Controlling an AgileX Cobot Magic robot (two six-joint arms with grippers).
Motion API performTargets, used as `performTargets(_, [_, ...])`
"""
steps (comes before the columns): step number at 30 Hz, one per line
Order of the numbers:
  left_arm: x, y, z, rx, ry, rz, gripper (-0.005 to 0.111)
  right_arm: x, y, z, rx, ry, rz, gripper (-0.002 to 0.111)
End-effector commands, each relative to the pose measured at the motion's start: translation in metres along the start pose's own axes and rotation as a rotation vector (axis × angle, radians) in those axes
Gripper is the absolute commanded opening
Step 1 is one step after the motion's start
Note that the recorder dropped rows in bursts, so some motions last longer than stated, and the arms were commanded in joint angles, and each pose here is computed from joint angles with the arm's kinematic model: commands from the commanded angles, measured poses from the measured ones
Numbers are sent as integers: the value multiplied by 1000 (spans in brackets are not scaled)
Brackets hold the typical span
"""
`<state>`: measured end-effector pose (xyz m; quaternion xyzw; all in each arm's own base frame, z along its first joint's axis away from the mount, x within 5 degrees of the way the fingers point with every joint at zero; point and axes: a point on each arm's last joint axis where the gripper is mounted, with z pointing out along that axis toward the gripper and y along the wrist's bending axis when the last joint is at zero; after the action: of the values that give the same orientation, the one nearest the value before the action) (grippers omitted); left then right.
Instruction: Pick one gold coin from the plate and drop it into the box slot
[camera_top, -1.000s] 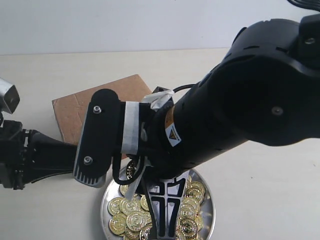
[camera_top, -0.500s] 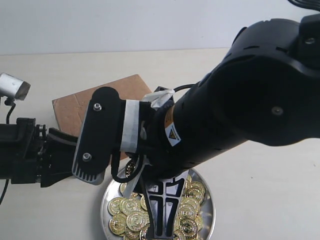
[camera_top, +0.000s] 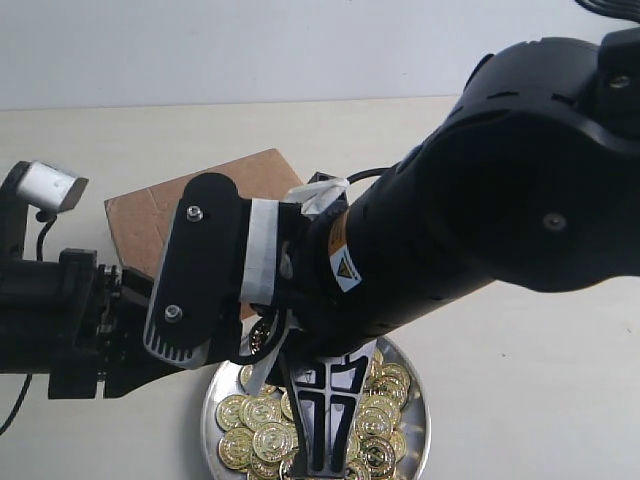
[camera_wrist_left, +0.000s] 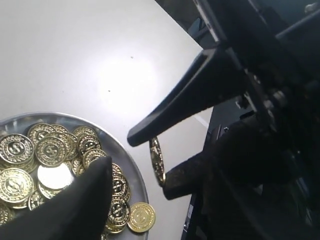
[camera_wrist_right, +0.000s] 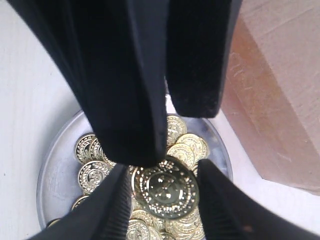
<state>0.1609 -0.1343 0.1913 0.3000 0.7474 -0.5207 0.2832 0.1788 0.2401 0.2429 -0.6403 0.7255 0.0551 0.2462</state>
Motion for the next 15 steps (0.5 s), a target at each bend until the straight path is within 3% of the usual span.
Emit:
performTargets(1, [3, 7, 5, -1, 15, -10, 54, -3, -1, -4, 16, -25, 1, 36])
performTargets(8, [-3, 4, 12, 75, 16, 0, 54, -3, -1, -4, 16, -25, 1, 36])
performTargets(15, [-3, 8, 21, 63, 48, -1, 54, -4, -2, -4, 18, -32, 5, 36])
